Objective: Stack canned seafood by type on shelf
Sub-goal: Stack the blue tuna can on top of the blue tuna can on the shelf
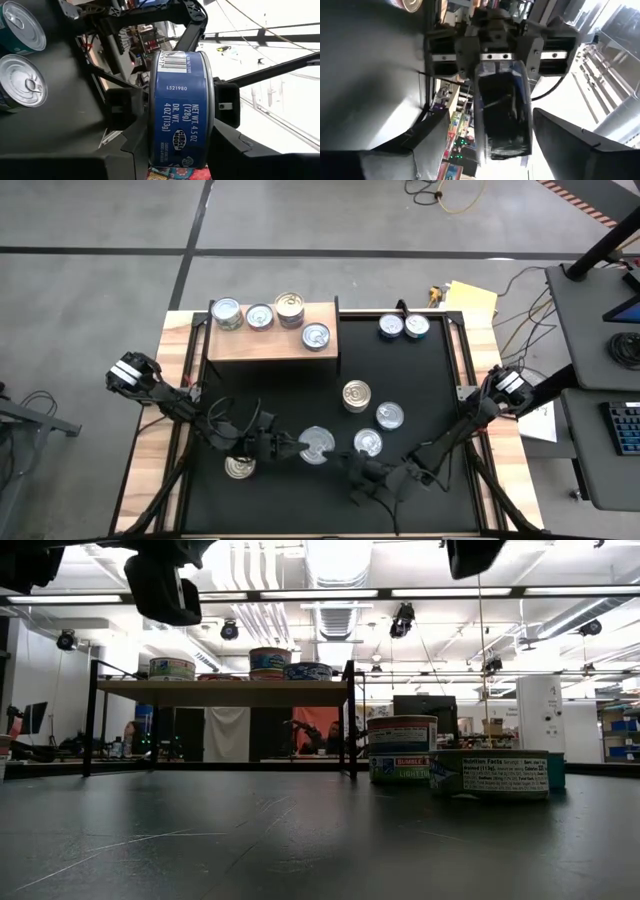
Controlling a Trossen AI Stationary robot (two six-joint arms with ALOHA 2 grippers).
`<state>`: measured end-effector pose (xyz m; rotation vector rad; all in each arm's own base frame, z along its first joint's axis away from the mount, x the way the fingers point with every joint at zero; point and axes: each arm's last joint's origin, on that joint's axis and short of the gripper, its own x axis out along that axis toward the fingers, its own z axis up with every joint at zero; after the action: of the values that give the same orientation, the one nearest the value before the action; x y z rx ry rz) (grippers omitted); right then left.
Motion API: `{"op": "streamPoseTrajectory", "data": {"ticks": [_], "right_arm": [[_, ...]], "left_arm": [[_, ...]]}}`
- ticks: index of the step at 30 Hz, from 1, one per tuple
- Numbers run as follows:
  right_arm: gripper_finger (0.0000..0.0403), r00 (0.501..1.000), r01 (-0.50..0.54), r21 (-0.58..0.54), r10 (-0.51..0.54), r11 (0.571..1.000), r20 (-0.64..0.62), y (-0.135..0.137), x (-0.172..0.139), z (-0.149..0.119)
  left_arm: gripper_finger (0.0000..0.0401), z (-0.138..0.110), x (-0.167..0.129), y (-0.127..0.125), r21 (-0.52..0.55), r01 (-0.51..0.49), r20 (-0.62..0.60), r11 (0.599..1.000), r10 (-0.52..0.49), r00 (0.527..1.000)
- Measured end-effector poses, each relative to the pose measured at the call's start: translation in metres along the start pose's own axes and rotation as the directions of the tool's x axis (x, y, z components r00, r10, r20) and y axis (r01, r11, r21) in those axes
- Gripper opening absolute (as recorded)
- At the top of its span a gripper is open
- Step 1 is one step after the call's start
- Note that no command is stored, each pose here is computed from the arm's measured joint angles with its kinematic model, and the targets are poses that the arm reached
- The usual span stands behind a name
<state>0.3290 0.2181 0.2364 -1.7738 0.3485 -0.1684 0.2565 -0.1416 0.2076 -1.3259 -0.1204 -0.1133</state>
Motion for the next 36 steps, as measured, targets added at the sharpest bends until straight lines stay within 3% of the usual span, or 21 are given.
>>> {"op": "streamPoseTrajectory", "data": {"ticks": [6, 14, 23, 30, 36], "right_arm": [[0.0220, 1.000, 0.009, 0.006, -0.009, 1.000, -0.003, -0.006, 0.002, -0.001], [0.0143, 0.999, -0.048, -0.103, 0.048, 0.994, 0.000, 0.002, 0.013, -0.008], [0.0137, 0.998, -0.054, -0.036, 0.053, 0.998, -0.016, 0.005, 0.017, -0.011], [0.0137, 0.998, -0.054, -0.032, 0.053, 0.998, -0.021, 0.005, 0.017, -0.012], [0.0137, 0.997, -0.038, 0.049, 0.041, 0.998, -0.068, 0.002, 0.017, -0.015]], "left_arm": [[0.0138, 0.000, 0.000, 0.001, 0.025, -0.005, -0.004, 1.000, 0.005, 1.000], [0.0148, 0.000, 0.000, 0.001, 0.036, -0.013, 0.000, 0.999, 0.013, 1.000], [0.0164, 0.000, 0.000, 0.002, 0.153, -0.029, 0.027, 0.988, 0.025, 0.999], [0.0238, 0.000, 0.000, 0.002, 0.187, -0.027, 0.028, 0.982, 0.022, 0.999], [0.0297, 0.002, 0.000, -0.002, 0.264, -0.005, 0.033, 0.964, -0.004, 0.999]]}}
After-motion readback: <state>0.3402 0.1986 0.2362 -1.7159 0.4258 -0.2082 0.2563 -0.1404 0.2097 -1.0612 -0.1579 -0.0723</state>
